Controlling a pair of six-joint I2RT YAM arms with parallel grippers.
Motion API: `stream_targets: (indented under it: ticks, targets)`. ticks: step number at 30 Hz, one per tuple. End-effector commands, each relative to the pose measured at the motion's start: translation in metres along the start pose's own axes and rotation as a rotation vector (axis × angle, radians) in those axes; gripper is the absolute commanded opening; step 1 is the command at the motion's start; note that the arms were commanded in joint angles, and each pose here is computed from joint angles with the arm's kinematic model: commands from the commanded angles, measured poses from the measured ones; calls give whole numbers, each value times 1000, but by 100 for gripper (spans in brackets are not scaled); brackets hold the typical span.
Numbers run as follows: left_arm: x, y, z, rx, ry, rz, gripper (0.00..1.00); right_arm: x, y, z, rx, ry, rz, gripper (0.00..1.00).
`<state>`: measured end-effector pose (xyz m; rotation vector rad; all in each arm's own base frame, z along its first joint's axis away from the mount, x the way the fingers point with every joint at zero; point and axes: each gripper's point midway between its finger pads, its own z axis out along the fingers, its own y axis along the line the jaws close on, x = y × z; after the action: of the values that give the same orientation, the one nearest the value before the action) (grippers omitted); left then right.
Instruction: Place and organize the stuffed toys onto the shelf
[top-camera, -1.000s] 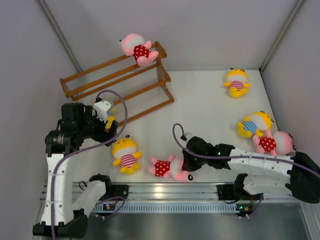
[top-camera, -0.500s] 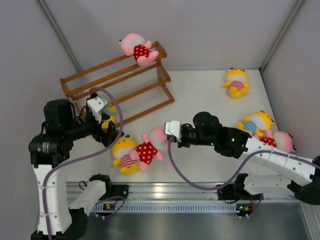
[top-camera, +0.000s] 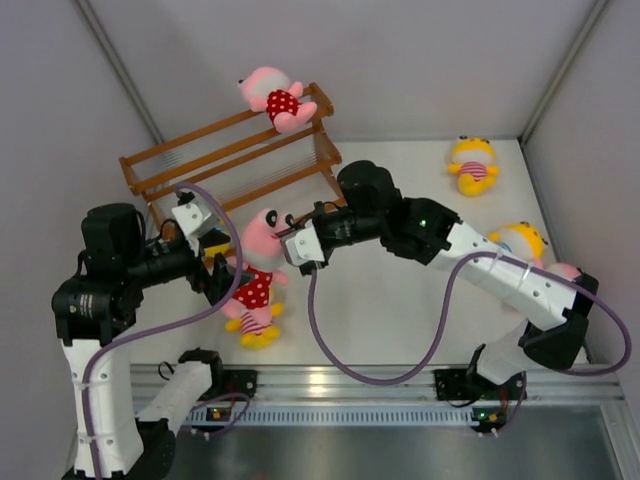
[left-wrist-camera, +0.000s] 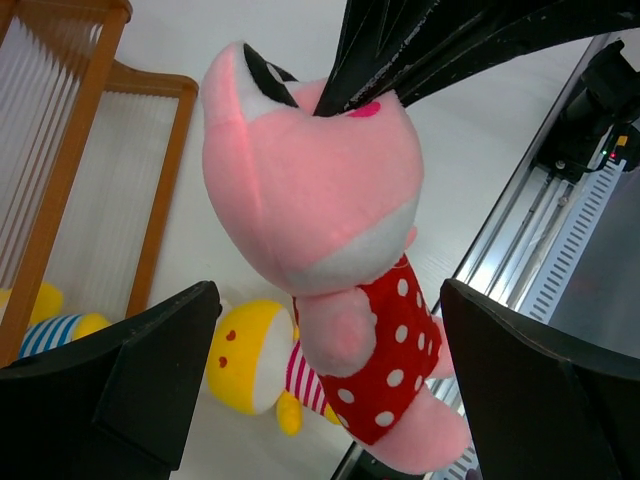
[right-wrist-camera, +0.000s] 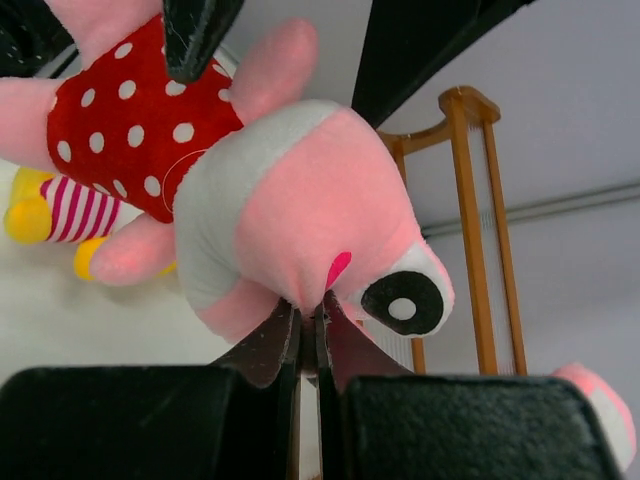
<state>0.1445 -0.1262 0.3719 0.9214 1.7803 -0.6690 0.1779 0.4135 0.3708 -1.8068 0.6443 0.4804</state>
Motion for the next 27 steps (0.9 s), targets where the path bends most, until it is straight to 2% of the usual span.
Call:
stream_targets:
  ticks: [1, 5, 7, 8, 9, 10, 11, 12, 13, 14, 15, 16, 17, 20, 25, 27]
  targets:
    - [-5, 1, -4, -20, -9, 47, 98, -40, -9, -6, -56, -152, -121, 0]
    - [-8, 3, -2, -11, -11, 44, 98, -55, -19, -4, -64, -206, -149, 0]
    - [-7, 1, -1, 6, -11, 42, 92, -63, -22, -3, -53, -244, -154, 0]
    - [-6, 1, 1, 16, -12, 34, 63, -70, -31, 0, -17, -273, -173, 3]
    - [-6, 1, 1, 16, -12, 34, 47, -71, -30, 0, -18, -276, -174, 3]
    - [-11, 3, 1, 8, -23, 43, 30, -73, -34, 1, -3, -284, -152, 8]
    - [-14, 5, 1, -7, -33, 14, 15, -67, -34, 5, 14, -270, -120, 26]
    - [-18, 7, 0, -22, -45, 3, 11, -75, -54, 2, 107, -296, -144, 37]
    - [-28, 12, -1, -56, -72, -12, 9, -76, -67, -8, 194, -277, -72, 49]
    - [-33, 17, -1, -79, -85, -30, 8, -63, -62, -4, 224, -261, -26, 67]
    - [-38, 20, -3, -103, -99, -42, 8, -65, -71, -10, 293, -272, -16, 73]
    - [-46, 30, -4, -153, -120, -68, 7, -79, -94, -33, 433, -306, -15, 78]
    - [-56, 35, -7, -181, -141, -69, 7, -70, -89, -32, 458, -295, 12, 85]
    - [-82, 58, -12, -278, -191, -88, 7, -70, -97, -48, 530, -298, 119, 94]
    - [-118, 85, -11, -338, -270, -131, 8, -52, -98, -38, 528, -252, 387, 97]
    - [-130, 107, -11, -404, -302, -145, 9, -46, -95, -35, 532, -252, 444, 97]
